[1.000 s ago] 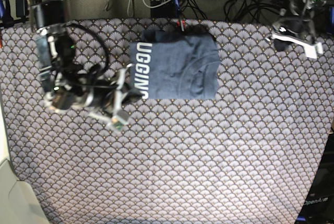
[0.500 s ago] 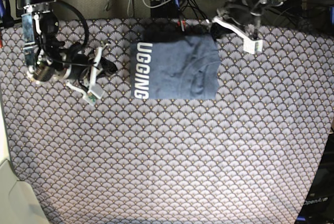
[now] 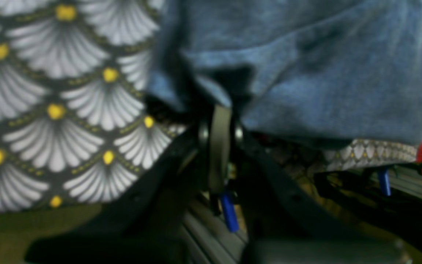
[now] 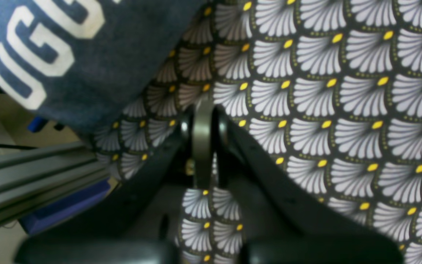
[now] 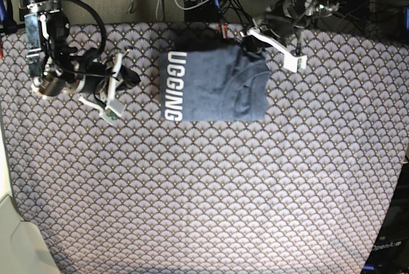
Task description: Fold the T-shirt properly
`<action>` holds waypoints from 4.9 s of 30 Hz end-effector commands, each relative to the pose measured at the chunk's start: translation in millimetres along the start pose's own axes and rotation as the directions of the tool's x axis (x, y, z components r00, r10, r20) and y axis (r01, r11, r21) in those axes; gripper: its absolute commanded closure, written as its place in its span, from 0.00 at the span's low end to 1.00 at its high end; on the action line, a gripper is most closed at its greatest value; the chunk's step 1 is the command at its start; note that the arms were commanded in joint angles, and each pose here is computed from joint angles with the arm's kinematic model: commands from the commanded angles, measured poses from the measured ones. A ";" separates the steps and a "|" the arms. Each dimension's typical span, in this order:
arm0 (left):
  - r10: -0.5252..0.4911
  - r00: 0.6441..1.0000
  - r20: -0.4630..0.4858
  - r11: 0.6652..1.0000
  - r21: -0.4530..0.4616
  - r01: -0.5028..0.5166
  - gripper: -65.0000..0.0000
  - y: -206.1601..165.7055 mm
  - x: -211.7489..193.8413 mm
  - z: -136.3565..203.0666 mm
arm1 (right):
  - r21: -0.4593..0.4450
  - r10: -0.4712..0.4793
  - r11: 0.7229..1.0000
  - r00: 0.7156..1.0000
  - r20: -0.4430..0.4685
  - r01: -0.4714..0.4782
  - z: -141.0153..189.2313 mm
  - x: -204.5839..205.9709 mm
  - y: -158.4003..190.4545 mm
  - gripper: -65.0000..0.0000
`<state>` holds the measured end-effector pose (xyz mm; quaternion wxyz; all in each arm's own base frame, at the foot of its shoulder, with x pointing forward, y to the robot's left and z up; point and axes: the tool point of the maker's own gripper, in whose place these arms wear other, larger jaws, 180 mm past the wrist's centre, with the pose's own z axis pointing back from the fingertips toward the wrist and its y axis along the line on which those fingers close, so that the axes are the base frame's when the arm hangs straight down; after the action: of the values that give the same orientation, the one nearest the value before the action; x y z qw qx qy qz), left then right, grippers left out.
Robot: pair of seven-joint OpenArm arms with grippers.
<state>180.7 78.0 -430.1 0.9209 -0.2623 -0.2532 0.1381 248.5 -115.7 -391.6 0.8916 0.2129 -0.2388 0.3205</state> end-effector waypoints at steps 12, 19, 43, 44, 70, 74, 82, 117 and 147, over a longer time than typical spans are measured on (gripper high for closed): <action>-0.012 0.997 0.076 0.999 -0.032 0.015 0.99 -9.4 45.5 -17.2 | -0.009 0.026 1.000 0.999 0.035 -0.025 6.8 12.0 -3.0 1.00; 0.090 0.991 0.103 0.996 -0.003 -0.090 0.99 -6.2 77.5 -47.8 | -0.009 0.026 1.000 0.999 0.035 -0.025 6.8 12.0 -3.0 1.00; 0.172 0.954 0.245 0.977 -0.164 -0.134 0.99 -89.0 190.8 -107.0 | -0.009 0.122 0.993 0.991 0.048 -0.121 23.5 17.0 27.1 1.00; 0.151 0.949 0.277 0.981 -0.162 -0.109 0.99 -86.2 197.8 -94.3 | -0.015 0.144 0.990 0.988 0.053 -0.143 27.2 21.0 30.5 1.00; 0.086 0.748 0.658 0.871 0.315 -0.377 0.99 163.1 152.4 161.7 | 0.278 -0.001 0.958 0.965 0.261 -0.074 -31.0 120.3 69.7 1.00; 0.076 0.746 0.662 0.863 0.332 -0.382 0.99 167.2 149.3 170.2 | 0.326 -0.106 0.945 0.970 0.220 0.029 -54.2 102.4 65.0 1.00; 0.074 0.745 0.663 0.862 0.333 -0.382 0.99 167.3 149.3 171.5 | 0.404 -0.207 0.905 0.967 0.150 0.131 -96.4 76.9 78.4 1.00; 0.031 0.788 0.615 0.850 0.399 -0.345 0.99 166.0 124.1 188.5 | 0.208 -0.118 0.975 0.977 0.177 0.080 -63.8 146.9 -37.3 1.00; -0.133 0.936 0.326 0.897 0.441 -0.026 0.99 140.2 72.7 178.4 | -0.097 0.106 0.991 0.986 0.125 -0.094 74.4 43.4 -29.0 1.00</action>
<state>129.9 291.2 -352.8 0.8996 -0.0219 -0.3785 0.2168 270.4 -153.3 -325.3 0.8726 0.1825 -0.3053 0.3348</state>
